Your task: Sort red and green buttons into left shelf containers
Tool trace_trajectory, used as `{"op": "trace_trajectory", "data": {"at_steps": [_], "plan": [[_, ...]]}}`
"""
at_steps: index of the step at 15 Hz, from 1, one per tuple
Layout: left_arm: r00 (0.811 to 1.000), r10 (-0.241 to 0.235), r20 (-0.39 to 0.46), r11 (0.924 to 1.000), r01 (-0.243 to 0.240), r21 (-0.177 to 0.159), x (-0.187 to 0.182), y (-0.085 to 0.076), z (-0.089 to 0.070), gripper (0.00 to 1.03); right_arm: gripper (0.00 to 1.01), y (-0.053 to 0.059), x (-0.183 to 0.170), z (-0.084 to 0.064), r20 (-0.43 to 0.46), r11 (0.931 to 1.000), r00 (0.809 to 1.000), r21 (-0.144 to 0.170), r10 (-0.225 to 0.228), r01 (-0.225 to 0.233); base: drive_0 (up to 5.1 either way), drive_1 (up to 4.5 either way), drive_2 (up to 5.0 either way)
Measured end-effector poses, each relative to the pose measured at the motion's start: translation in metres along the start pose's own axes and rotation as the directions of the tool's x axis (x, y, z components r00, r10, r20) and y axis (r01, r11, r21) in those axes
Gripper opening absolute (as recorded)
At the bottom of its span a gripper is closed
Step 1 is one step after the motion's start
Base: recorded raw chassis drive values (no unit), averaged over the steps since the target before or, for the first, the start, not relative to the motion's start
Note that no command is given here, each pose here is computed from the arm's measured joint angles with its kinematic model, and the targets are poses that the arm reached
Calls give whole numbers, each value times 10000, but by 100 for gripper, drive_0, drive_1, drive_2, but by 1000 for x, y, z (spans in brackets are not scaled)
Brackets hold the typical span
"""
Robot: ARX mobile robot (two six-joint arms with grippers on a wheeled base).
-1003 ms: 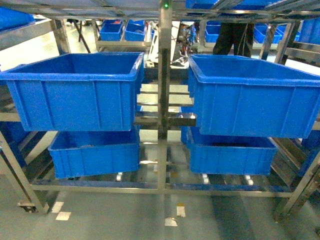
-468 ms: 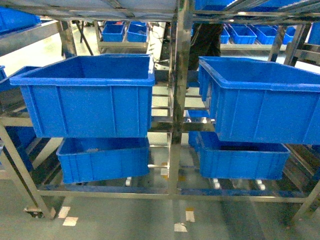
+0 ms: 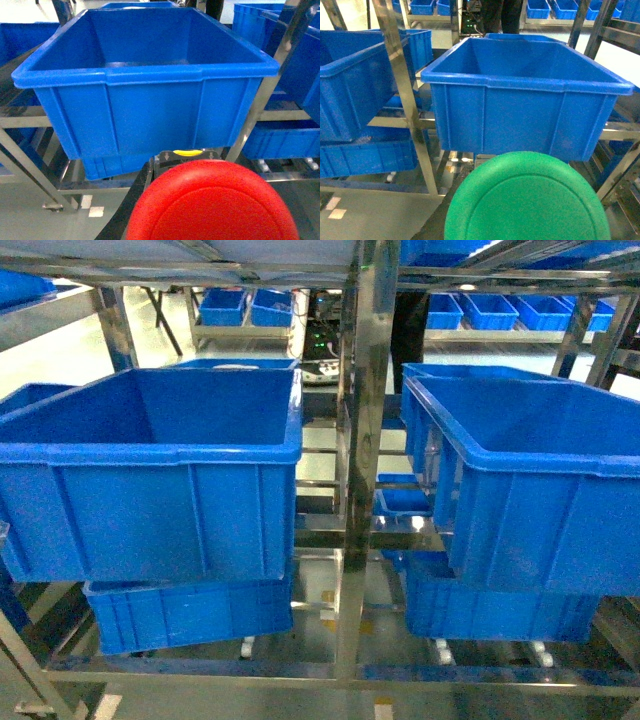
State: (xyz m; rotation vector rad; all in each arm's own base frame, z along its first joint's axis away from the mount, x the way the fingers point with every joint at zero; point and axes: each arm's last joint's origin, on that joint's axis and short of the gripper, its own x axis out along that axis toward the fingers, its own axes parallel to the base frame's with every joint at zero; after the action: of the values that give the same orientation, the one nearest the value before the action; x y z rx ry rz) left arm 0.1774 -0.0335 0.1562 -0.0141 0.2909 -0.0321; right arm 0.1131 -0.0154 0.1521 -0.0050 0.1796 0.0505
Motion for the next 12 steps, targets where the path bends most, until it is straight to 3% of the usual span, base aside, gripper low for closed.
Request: {"op": "trace_trajectory", "data": {"at_steps": [9,12], "plan": [[10000,-7,-8,10000,7,0,0,0,0,26,26,0,0,0,0,10000,10000,0,0,0,-6,419,-431],[9999,20,-123,10000,-20,18,1,0,-2,26,26,0,0,0,-48,10000,10000,12,-2,2,0,0,0]]}}
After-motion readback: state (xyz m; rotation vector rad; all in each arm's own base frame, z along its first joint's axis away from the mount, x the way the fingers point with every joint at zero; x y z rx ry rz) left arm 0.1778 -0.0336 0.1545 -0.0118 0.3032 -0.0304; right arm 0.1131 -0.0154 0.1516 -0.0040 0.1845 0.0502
